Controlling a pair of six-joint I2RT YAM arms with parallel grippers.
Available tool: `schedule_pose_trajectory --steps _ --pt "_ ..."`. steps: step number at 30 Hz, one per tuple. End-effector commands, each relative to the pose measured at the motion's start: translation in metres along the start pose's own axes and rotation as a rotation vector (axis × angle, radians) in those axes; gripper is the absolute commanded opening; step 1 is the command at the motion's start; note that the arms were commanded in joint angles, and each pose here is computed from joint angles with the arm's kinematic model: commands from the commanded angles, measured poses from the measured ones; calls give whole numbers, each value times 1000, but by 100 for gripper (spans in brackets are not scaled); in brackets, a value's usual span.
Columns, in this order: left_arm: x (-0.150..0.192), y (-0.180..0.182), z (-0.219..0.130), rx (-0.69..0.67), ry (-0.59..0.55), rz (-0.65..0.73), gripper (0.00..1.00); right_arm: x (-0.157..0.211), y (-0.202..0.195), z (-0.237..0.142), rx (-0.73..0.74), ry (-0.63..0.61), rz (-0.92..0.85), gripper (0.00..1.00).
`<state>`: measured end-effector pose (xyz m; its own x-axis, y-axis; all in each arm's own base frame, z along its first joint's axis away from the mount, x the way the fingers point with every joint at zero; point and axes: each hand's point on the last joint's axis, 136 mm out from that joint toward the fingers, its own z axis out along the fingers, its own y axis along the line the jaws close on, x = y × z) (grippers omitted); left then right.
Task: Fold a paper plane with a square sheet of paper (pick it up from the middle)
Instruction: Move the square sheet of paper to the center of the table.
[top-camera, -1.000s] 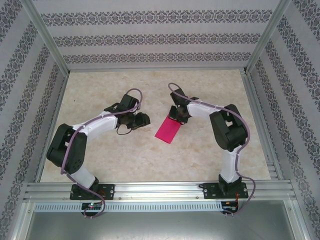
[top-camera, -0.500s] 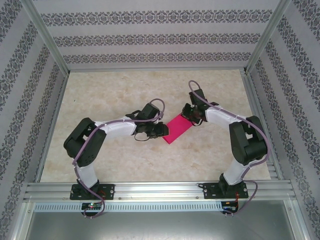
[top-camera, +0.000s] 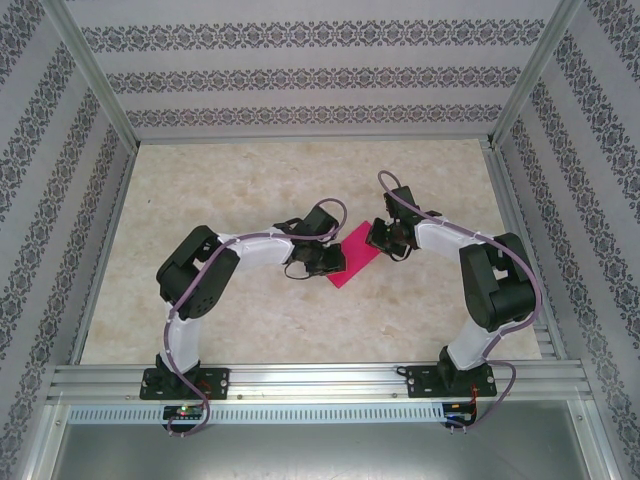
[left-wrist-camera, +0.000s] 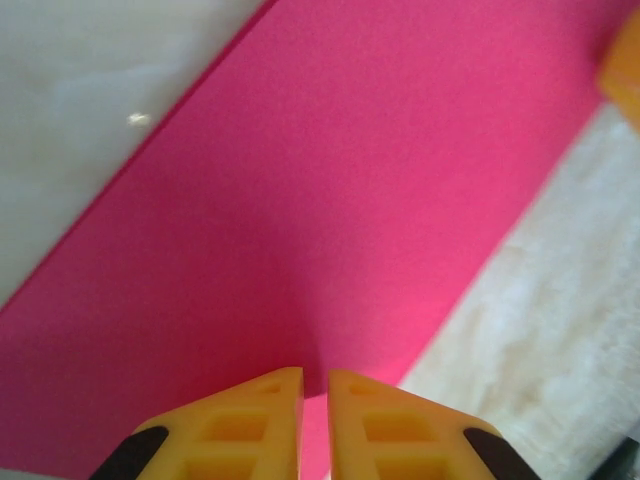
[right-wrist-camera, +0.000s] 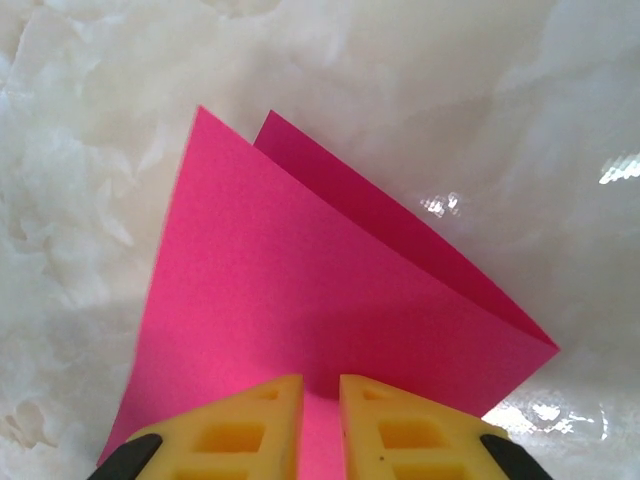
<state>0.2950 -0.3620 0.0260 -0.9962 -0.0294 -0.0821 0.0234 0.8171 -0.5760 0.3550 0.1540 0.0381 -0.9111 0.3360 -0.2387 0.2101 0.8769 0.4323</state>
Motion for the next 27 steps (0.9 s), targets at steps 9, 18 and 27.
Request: schedule_pose_trajectory --steps 9,18,27 --pt "11 27 -4 -141 35 24 14 0 -9 -10 55 -4 -54 22" --pt "9 29 -12 -165 35 72 15 -18 -20 -8 110 17 -175 43" --pt "5 35 -19 -184 32 88 14 -2 -5 -1 16 122 -274 47"
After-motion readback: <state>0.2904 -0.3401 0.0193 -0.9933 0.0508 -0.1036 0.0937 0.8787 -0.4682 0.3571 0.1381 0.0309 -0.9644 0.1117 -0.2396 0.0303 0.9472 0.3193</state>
